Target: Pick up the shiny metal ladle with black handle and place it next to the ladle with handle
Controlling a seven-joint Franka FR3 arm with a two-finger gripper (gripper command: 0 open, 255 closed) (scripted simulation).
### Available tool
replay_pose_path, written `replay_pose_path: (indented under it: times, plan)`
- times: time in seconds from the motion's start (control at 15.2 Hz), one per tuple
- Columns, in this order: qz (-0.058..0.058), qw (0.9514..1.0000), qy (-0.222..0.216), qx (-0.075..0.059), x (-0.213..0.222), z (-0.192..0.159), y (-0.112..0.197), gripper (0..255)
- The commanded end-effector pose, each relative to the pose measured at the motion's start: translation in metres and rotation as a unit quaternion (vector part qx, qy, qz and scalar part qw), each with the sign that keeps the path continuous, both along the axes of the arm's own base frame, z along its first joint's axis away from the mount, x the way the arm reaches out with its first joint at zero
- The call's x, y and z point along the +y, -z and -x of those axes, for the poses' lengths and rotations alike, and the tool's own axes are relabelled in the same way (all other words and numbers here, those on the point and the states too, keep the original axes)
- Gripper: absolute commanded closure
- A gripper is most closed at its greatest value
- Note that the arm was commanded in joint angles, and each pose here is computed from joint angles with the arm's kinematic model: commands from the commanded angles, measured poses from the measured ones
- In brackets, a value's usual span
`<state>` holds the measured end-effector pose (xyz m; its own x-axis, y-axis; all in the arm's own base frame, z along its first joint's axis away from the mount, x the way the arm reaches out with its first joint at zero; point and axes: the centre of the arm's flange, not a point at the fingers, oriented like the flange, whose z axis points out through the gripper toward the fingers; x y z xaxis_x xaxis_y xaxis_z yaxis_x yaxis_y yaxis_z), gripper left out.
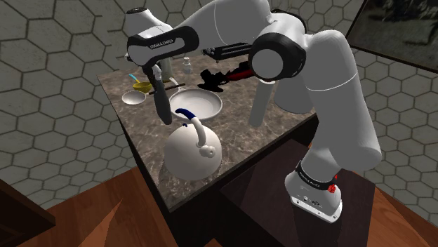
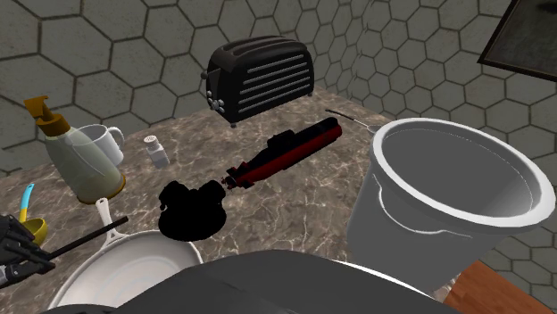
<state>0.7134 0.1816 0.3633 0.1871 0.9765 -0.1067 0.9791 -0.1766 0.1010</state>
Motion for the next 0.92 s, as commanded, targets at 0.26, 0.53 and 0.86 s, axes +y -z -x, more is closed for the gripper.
replay_pose_path:
  times: [0.26,0.53,0.86]
  plan:
    - [0.001,1.0000,0.000,0.003,-0.0002,-0.0001,0.0182,255]
    - [0.001,1.0000,0.000,0.003,-0.0002,0.0000,0.0181,255]
    - [0.001,1.0000,0.000,0.003,-0.0073,0.0000,0.0127,0]
